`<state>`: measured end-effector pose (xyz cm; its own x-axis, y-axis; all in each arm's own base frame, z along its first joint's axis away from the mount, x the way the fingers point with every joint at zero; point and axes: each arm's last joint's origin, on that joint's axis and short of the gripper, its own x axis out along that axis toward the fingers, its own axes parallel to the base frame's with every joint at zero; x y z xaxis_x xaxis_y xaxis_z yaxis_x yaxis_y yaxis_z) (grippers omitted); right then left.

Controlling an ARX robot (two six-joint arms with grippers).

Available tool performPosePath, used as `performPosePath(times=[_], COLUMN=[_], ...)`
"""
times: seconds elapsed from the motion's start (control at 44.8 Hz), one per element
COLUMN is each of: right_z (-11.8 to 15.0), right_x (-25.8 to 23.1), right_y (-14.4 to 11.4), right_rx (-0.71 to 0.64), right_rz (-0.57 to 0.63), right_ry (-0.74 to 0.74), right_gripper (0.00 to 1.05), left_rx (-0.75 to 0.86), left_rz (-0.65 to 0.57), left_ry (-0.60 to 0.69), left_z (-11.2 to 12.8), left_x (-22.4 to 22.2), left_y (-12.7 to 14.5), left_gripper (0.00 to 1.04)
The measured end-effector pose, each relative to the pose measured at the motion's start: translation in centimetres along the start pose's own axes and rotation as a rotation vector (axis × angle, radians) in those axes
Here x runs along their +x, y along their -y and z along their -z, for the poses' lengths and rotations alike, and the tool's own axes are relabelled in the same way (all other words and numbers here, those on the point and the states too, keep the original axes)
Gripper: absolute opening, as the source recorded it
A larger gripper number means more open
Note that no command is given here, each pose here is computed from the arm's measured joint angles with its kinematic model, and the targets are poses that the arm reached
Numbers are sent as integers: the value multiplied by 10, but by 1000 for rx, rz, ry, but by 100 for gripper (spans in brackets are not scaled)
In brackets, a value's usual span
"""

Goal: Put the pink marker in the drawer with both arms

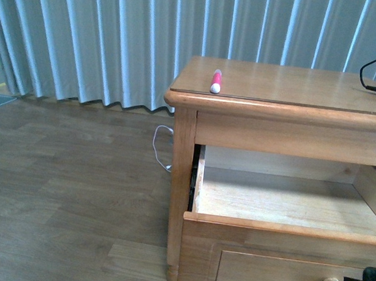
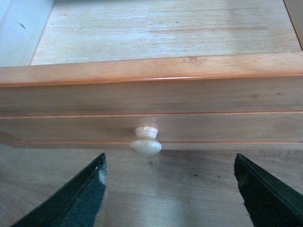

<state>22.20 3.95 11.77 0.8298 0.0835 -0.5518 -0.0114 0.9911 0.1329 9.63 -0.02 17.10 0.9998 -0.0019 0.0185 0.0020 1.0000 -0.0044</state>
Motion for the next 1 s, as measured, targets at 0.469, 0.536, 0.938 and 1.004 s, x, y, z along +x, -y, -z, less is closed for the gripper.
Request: performPosePath(times=[0.469, 0.536, 0.938, 1.004], right_z=[-57, -58, -57, -57], right_x=[-119, -125, -127, -127], right_y=[30, 29, 27, 27], right_rx=[39, 20, 20, 21], right_rz=[-6, -14, -19, -19], right_ry=[114, 113, 105, 105], right_gripper=[96, 96, 96, 96], left_rx=[0, 0, -11, -21], left_rz=[0, 0, -163, -223], left_ry=[0, 0, -52, -109], left_z=[0, 0, 2, 1], left_x=[0, 0, 3, 7], left_y=[0, 0, 3, 9], left_gripper=[98, 98, 98, 98])
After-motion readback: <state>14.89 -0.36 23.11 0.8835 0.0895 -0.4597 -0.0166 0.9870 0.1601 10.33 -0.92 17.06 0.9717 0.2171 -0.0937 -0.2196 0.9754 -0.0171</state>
